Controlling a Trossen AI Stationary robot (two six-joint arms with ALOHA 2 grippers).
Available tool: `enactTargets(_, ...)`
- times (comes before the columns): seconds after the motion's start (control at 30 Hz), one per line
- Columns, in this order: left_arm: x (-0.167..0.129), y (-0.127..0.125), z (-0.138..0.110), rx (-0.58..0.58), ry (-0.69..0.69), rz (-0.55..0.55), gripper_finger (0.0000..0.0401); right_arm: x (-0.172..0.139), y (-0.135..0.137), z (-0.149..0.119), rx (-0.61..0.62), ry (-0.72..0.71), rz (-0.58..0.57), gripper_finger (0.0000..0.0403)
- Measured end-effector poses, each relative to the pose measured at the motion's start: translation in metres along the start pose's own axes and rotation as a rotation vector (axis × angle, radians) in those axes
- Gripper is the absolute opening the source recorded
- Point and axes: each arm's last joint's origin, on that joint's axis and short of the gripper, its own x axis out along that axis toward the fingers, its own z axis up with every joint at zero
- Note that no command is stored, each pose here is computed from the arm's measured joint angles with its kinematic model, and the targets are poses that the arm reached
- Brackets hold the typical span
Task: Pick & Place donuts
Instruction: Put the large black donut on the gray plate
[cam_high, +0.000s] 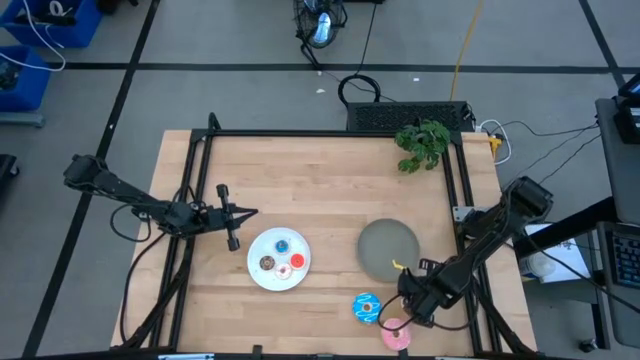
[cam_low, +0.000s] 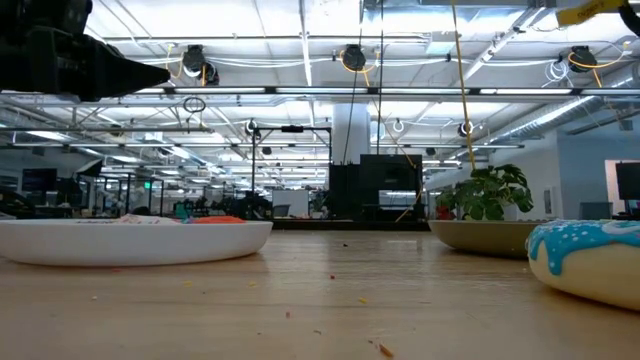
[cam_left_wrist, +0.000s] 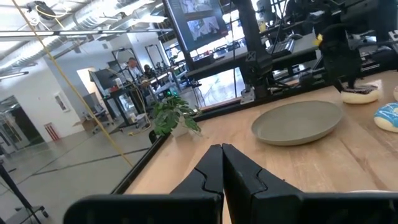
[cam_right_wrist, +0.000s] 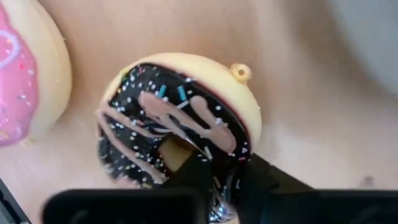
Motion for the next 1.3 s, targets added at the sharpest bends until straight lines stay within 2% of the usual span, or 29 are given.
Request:
enactTargets(0.1, 0.000, 0.000, 0.000, 0.001, 0.000, 0.000, 0.0006, -0.013, -0.002, 0.000, -0.004, -0.030, 0.045, 0.0010)
enactTargets(0.27, 0.000, 0.000, 0.000, 0.001, 0.000, 0.000, 0.0006, -0.032, -0.005, -0.004, 0.013, -0.063, 0.109, 0.0024)
enactTargets(0.47, 0.000, 0.000, 0.000, -0.001, -0.002, 0.001, 0.0006, -0.057, -0.005, -0.005, 0.000, -0.086, 0.148, 0.0010)
enactTargets(0.73, 0.000, 0.000, 0.000, -0.006, -0.002, 0.001, 0.0006, -0.113, -0.001, 0.009, -0.010, -0.111, 0.109, 0.0012)
enactTargets(0.97, 0.000, 0.000, 0.000, -0.003, -0.003, 0.001, 0.0006, -0.161, -0.011, 0.027, 0.015, -0.126, 0.102, 0.0012)
enactTargets(1.3, 0.000, 0.000, 0.000, -0.003, -0.003, 0.002, 0.0006, -0.170, -0.035, 0.050, 0.025, -0.132, 0.063, 0.0013)
